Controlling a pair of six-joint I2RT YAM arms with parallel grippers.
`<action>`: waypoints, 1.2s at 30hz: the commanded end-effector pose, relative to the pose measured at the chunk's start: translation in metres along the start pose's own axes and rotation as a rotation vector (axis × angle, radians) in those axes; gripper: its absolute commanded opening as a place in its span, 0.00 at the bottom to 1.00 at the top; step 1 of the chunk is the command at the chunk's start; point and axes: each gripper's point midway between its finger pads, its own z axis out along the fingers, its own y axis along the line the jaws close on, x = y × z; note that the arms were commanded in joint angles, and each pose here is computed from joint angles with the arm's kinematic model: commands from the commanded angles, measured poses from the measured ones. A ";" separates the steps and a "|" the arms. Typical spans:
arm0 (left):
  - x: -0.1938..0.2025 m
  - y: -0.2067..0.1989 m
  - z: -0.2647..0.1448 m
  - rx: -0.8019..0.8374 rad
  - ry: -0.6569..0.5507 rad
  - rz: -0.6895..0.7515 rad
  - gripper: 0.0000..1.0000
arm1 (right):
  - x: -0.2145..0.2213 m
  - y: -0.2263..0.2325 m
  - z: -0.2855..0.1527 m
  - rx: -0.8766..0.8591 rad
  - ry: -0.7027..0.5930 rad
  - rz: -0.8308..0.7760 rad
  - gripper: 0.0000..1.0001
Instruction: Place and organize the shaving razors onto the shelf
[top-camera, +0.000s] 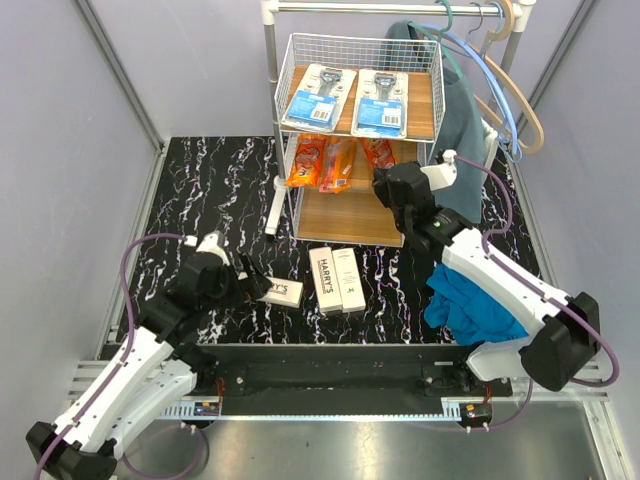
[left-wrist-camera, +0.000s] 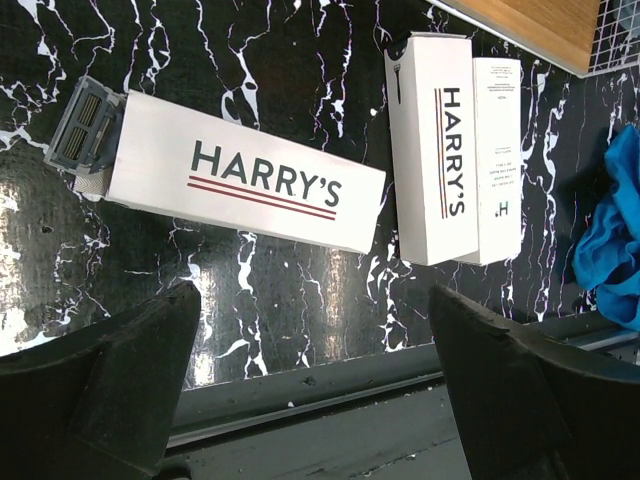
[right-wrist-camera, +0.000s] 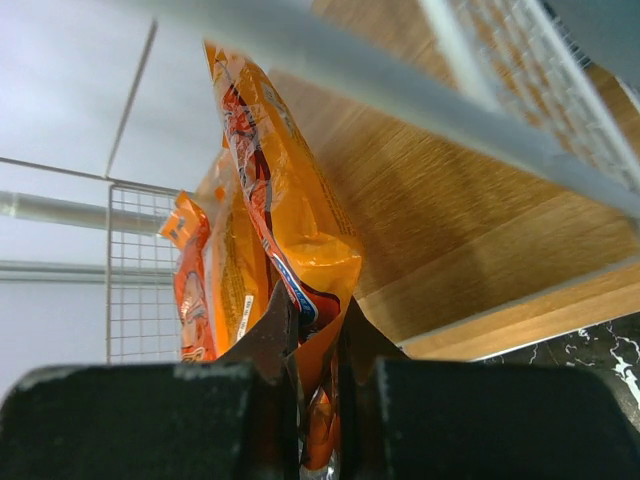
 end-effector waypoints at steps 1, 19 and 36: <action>-0.004 -0.009 -0.001 0.049 -0.019 -0.005 0.99 | 0.002 0.020 0.007 -0.022 0.022 0.028 0.00; -0.002 -0.013 -0.002 0.072 -0.011 -0.007 0.99 | 0.036 0.026 0.023 -0.048 0.130 0.011 0.37; 0.001 -0.014 -0.002 0.089 -0.002 -0.003 0.99 | 0.053 0.021 -0.014 -0.138 0.291 0.001 0.84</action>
